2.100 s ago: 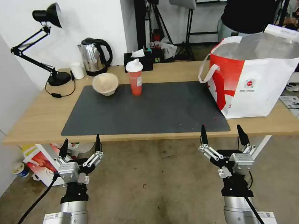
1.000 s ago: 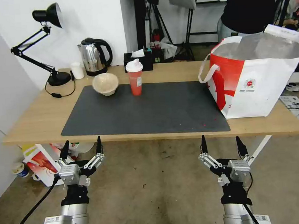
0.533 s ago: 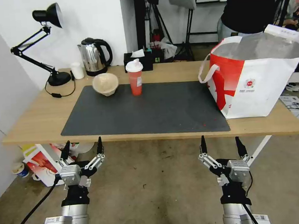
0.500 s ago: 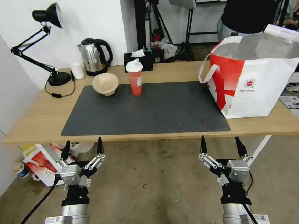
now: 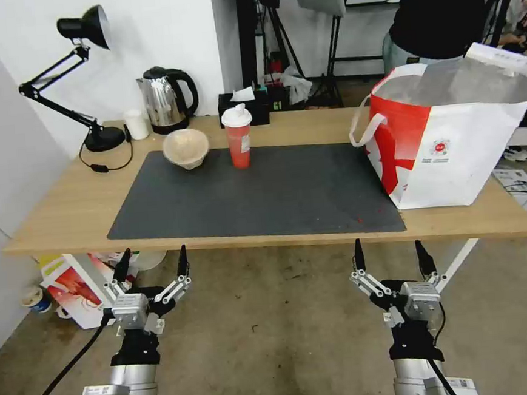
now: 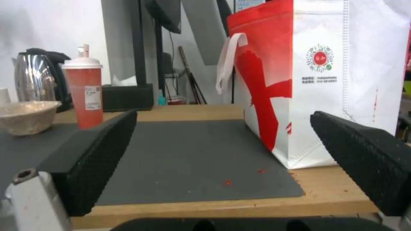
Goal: Pick up the trash from the table and place it into the takeout bag.
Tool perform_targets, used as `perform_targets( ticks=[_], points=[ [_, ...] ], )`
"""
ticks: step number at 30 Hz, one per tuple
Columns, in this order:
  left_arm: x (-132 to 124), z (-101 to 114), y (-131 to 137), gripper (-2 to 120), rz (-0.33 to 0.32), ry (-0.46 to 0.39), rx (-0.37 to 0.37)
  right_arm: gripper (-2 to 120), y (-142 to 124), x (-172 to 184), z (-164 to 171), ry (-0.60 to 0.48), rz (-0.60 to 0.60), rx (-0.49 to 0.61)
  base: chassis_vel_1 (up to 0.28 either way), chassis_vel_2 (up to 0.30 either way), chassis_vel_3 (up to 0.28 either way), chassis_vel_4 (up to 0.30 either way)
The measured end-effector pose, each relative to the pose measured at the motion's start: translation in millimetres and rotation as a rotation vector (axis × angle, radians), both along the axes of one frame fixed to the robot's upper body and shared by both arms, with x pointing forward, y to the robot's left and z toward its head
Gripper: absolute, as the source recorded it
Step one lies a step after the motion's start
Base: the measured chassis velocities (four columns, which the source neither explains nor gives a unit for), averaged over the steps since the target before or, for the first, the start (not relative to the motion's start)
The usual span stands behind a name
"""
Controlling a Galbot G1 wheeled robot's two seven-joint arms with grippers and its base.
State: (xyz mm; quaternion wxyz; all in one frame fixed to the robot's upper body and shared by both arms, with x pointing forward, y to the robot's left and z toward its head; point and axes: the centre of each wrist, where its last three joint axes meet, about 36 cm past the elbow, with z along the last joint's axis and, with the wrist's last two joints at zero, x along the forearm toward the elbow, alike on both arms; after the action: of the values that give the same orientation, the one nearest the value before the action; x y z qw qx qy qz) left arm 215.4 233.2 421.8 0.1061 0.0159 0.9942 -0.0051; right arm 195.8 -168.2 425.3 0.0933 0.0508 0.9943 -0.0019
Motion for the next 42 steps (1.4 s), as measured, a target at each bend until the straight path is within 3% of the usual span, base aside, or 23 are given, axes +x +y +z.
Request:
perform_targets(
  ticks=[4, 8, 12, 13, 16, 20, 25, 34, 42],
  points=[
    [0.0, 0.2, 0.1, 99, 0.001, -0.002, 0.0, 100, 0.0, 0.5, 1.6, -0.001, 0.008, 0.004, 0.0, 0.0, 0.0, 0.0],
    [0.2, -0.1, 0.2, 99, 0.001, -0.012, -0.002, 100, -0.7, 6.6, 13.5, -0.022, 0.089, 0.049, 0.0, 0.0, 0.0, 0.0],
    [0.6, -1.2, 0.3, 99, 0.005, -0.013, -0.003, 100, -11.2, 28.1, 49.4, -0.06, 0.346, 0.104, 0.0, 0.0, 0.0, 0.0],
    [0.6, -1.2, 0.3, 99, 0.005, -0.013, -0.003, 100, -11.2, 28.1, 49.4, -0.06, 0.346, 0.104, 0.0, 0.0, 0.0, 0.0],
    [0.1, -1.4, -0.6, 99, 0.007, -0.013, 0.0, 100, -19.2, 46.4, 65.7, -0.002, 0.528, 0.161, 0.0, 0.0, 0.0, 0.0],
    [-1.3, -1.6, -1.9, 99, 0.007, -0.01, 0.002, 100, -24.1, 66.8, 77.6, 0.022, 0.64, 0.189, 0.0, 0.0, 0.0, 0.0],
    [-1.0, -0.2, -2.7, 99, 0.005, -0.013, 0.005, 100, -32.0, 119.3, 111.7, 0.095, 0.813, 0.236, 0.0, 0.0, 0.0, 0.0],
    [1.5, -4.1, -4.2, 99, -0.003, -0.006, 0.004, 100, -26.4, 187.8, 156.9, 0.28, 0.798, 0.099, 0.0, 0.0, 0.0, 0.0],
    [5.5, -8.4, -1.7, 99, 0.003, 0.004, 0.004, 100, -4.9, 231.8, 171.3, 0.309, 0.747, 0.059, 0.0, 0.0, 0.0, 0.0]
  ],
)
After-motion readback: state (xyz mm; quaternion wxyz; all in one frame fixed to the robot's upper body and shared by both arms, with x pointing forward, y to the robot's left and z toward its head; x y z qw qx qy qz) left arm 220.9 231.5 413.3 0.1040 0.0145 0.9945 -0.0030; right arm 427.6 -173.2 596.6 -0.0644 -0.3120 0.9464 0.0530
